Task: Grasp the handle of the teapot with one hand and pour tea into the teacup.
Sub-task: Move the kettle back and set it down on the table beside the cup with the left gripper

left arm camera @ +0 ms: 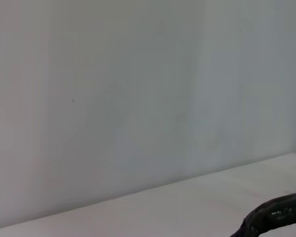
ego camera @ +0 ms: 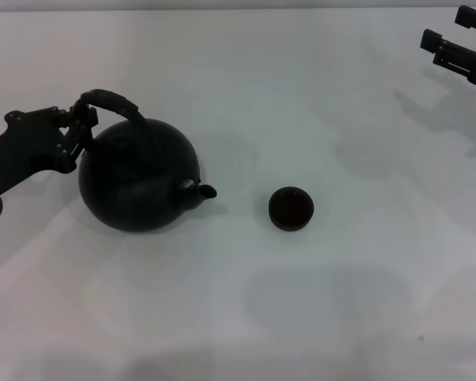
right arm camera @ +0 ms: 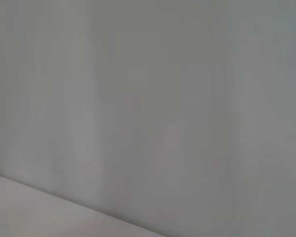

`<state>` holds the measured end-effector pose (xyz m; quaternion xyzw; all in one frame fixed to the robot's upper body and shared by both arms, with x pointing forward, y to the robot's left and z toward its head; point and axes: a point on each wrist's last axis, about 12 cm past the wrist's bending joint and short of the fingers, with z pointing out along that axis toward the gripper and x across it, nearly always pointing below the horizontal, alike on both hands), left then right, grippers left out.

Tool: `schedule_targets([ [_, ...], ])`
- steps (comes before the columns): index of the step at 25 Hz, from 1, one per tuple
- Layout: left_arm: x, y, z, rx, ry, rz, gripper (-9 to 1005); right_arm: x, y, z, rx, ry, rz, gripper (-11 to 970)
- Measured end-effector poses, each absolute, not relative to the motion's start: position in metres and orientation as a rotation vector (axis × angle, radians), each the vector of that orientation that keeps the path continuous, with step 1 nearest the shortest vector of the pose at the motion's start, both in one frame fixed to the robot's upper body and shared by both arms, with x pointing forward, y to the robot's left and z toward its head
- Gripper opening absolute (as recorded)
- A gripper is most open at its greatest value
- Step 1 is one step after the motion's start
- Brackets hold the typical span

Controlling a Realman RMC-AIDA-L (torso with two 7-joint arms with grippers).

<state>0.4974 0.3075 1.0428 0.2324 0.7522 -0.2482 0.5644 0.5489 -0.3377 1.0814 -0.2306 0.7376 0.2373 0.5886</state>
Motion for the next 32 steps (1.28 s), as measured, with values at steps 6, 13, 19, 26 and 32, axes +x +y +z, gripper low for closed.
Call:
schedule_targets([
  [6, 0.494, 0.308, 1.039, 0.561, 1.774, -0.561, 104, 0.548, -0.338, 1.081, -0.534, 1.72, 0.554, 785],
  [13, 0.488, 0.31, 1.034, 0.569, 1.777, -0.544, 145, 0.545, -0.337, 1.078, -0.533, 1.725, 0.571, 785],
  [19, 0.487, 0.309, 1.032, 0.581, 1.772, -0.538, 233, 0.544, -0.337, 1.078, -0.533, 1.725, 0.573, 785],
  [26, 0.486, 0.309, 1.031, 0.577, 1.768, -0.535, 303, 0.544, -0.337, 1.077, -0.536, 1.724, 0.578, 784],
  [32, 0.48, 0.31, 1.031, 0.604, 1.733, -0.514, 412, 0.543, -0.337, 1.077, -0.535, 1.725, 0.578, 784],
])
